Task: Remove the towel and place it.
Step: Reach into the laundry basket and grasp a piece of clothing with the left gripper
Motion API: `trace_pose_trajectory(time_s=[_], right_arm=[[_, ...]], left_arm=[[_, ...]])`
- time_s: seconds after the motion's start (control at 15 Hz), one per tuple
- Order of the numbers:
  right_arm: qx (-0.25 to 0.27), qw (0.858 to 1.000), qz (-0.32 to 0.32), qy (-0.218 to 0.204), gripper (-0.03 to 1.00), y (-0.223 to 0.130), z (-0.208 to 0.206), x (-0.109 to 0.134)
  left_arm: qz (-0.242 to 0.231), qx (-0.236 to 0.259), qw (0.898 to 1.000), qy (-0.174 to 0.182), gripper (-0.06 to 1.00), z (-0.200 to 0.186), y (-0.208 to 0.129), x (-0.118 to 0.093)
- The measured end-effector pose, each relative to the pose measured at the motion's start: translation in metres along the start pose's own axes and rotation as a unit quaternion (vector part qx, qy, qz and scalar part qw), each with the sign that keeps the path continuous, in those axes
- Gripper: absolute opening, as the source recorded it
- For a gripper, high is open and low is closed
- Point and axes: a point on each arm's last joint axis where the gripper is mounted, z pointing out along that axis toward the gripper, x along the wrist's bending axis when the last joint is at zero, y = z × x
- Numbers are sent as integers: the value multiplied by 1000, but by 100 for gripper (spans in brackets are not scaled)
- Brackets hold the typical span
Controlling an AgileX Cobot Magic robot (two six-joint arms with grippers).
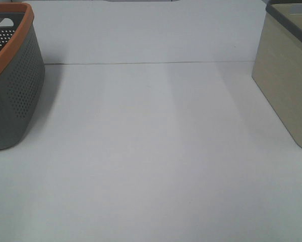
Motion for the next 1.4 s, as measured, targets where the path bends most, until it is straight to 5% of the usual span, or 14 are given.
trace_pose_trajectory(time_s=[1.4], right_arm=[[0,1000,26,0,76,0,0,0]], left_arm=[[0,0,1000,0,76,0,0,0]])
